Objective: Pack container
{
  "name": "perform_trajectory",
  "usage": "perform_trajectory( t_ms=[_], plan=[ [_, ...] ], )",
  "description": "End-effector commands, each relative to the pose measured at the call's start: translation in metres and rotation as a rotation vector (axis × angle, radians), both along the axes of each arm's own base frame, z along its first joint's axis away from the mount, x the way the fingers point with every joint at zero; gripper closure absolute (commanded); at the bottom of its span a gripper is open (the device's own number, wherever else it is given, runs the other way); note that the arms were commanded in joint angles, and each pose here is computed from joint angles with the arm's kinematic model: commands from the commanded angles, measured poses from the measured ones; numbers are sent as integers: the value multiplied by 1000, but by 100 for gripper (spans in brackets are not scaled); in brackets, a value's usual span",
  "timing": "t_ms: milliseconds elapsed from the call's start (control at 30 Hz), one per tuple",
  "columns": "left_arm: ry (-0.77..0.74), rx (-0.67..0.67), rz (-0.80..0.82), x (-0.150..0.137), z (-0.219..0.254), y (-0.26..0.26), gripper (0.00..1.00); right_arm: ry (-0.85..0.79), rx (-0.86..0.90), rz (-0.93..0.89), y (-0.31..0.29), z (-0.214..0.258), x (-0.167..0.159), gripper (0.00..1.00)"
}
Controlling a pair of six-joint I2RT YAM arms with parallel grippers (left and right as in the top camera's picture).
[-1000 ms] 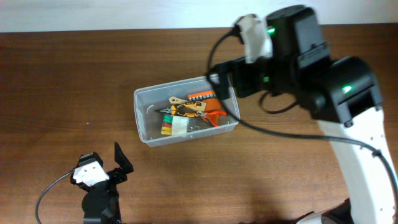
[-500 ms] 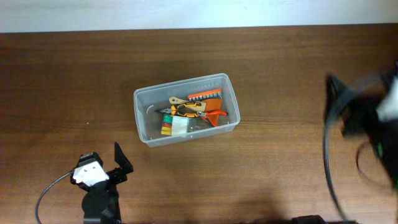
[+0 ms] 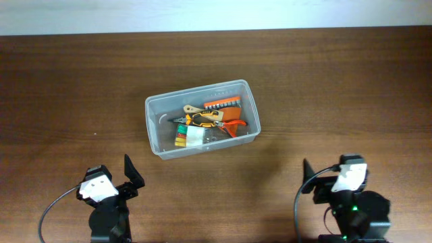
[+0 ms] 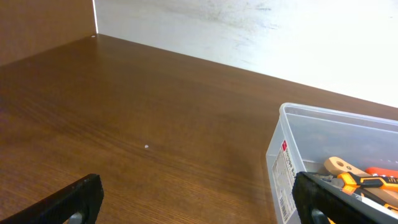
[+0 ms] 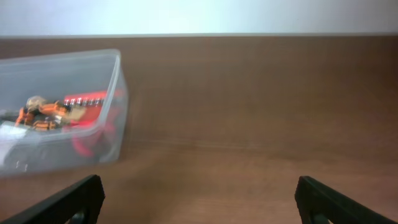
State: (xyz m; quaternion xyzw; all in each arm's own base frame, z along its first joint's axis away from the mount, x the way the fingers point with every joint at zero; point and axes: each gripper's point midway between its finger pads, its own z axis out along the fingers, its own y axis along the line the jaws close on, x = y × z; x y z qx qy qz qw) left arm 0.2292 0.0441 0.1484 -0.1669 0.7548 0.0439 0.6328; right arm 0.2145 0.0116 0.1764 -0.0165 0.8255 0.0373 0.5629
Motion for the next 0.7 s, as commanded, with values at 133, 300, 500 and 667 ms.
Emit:
perform_trajectory(
  t_ms=[133,300,500,667],
  plan=[
    [3,9,-2,0,-1,0,1,-42,36,93,17,-26,-5,1],
    [3,9,-1,0,-1,0,1,-36,36,95,17,-28,-4,2],
    [3,9,-1,0,-1,0,1,16,37,84,16,-40,-9,1],
    [3,9,-1,0,-1,0,1,96,12,11,3,-59,-15,2]
  ],
)
